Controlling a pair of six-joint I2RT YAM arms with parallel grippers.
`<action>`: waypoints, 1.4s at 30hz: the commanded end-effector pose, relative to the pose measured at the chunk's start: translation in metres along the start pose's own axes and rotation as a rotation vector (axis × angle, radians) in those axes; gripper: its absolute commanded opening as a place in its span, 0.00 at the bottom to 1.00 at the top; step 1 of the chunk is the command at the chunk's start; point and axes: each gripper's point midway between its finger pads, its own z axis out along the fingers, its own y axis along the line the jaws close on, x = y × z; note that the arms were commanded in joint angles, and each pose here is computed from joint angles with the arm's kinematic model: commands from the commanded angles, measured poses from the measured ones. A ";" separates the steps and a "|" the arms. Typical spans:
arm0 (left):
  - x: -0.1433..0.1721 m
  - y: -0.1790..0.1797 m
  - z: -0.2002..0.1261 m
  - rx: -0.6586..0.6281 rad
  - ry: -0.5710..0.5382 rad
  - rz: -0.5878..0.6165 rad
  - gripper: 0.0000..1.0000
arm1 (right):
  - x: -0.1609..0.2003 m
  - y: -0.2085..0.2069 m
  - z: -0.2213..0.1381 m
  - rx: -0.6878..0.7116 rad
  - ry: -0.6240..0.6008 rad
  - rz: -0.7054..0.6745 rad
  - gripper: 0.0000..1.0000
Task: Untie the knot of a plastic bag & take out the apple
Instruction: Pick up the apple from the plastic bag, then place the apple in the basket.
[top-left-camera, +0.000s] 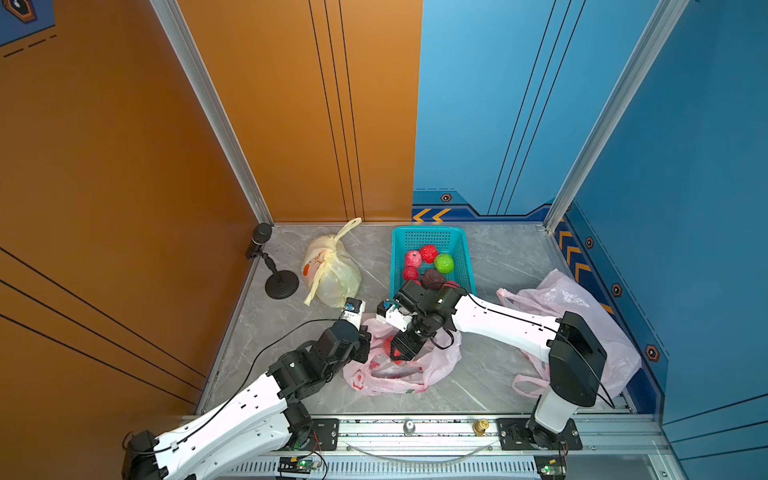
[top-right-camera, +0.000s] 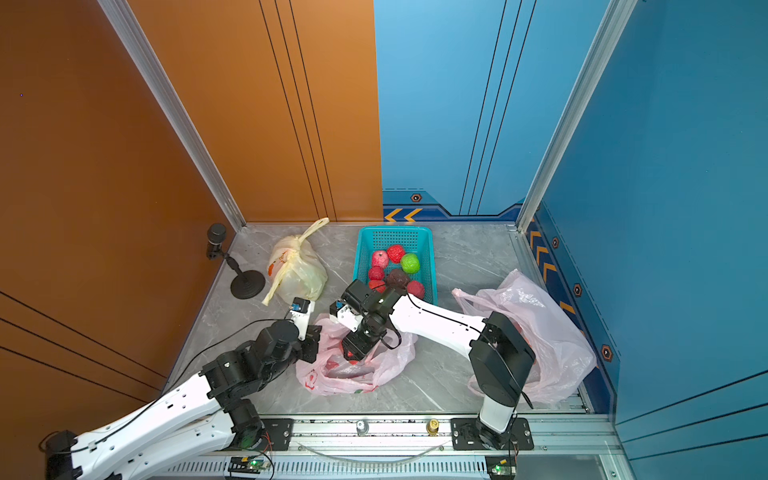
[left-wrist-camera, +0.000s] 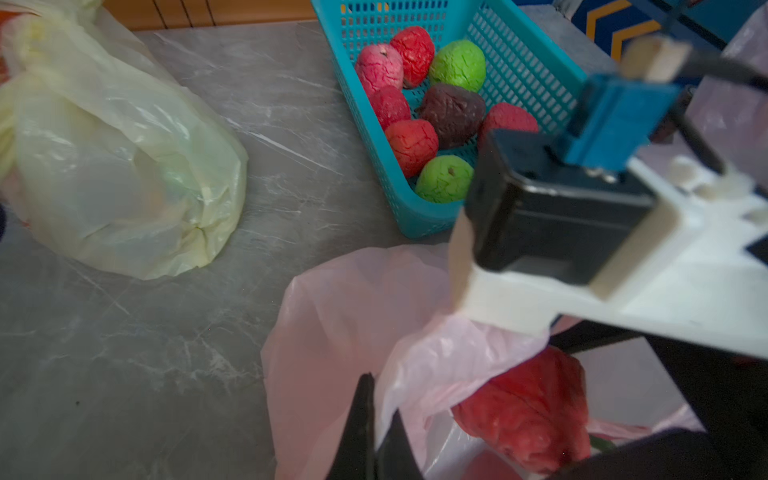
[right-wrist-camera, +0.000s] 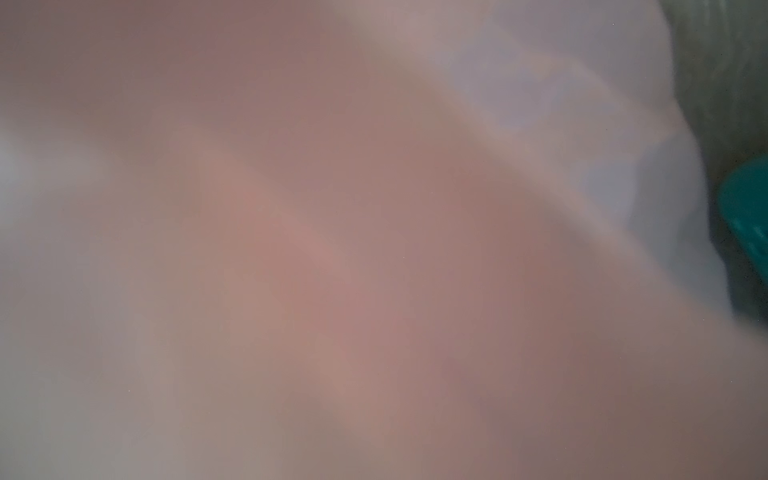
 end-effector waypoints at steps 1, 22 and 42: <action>-0.011 0.030 -0.013 -0.131 -0.059 -0.056 0.00 | 0.016 0.009 -0.011 -0.028 0.020 -0.032 0.59; -0.010 0.064 -0.037 -0.270 -0.010 -0.110 0.00 | -0.046 -0.139 -0.204 0.410 -0.662 0.364 0.62; -0.087 0.066 -0.094 -0.243 -0.228 -0.135 0.00 | -0.086 -0.254 -0.099 0.507 -0.386 0.436 0.63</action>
